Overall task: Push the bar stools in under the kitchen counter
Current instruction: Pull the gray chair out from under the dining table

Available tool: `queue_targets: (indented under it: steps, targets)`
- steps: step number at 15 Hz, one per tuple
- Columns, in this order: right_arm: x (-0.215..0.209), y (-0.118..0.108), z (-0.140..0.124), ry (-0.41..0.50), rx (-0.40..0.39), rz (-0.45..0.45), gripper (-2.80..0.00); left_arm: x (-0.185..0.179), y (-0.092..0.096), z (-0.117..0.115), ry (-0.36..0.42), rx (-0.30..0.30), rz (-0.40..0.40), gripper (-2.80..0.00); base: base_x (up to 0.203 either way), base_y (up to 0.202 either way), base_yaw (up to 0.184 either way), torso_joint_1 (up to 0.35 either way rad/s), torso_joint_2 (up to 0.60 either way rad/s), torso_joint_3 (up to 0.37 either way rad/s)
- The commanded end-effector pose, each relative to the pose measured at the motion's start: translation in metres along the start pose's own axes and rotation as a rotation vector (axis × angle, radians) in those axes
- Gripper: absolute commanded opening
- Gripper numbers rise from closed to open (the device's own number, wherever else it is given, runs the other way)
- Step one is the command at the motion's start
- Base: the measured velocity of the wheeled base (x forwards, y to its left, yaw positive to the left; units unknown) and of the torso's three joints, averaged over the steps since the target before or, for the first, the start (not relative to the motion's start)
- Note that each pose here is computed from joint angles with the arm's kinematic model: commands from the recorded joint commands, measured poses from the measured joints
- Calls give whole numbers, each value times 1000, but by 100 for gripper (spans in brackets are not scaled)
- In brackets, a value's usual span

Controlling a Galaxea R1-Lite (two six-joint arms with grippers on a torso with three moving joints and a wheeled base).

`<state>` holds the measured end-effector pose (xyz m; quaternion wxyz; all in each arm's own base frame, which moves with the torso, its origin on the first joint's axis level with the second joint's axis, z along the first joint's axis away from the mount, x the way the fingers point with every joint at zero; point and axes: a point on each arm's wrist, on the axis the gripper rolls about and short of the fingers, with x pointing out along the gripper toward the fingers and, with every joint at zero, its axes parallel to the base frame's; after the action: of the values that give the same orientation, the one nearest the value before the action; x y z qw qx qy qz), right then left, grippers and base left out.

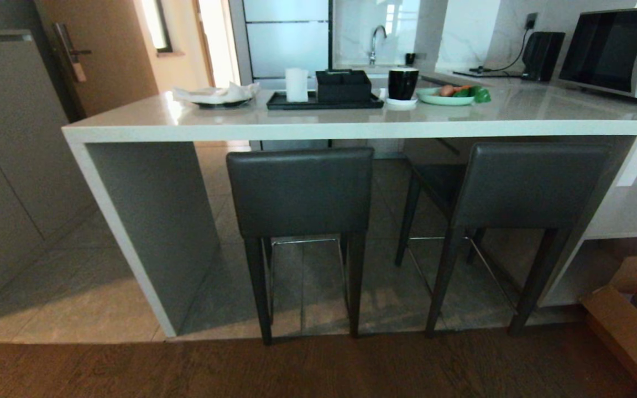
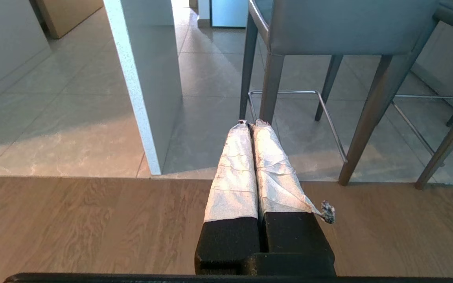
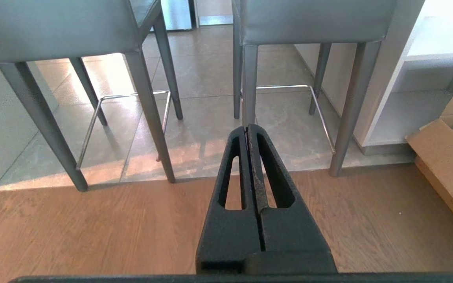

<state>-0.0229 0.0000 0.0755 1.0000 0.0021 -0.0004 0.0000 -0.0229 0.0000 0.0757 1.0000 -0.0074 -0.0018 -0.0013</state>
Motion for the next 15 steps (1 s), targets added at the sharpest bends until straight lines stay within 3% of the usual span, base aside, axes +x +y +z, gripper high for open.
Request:
queue_targets:
  steps: [1, 9, 15]
  targets:
    - [0, 0, 0, 1, 0, 0, -280, 0, 0, 0, 1, 0, 0, -280, 0, 0, 0, 0, 0, 0]
    - [0, 0, 0, 1, 3, -1, -280, 0, 0, 0, 1, 0, 0, -280, 0, 0, 0, 0, 0, 0]
    - [0, 0, 0, 2, 2, -2, -280, 0, 0, 0, 1, 0, -1, -280, 174, 0, 2, 3, 2, 3]
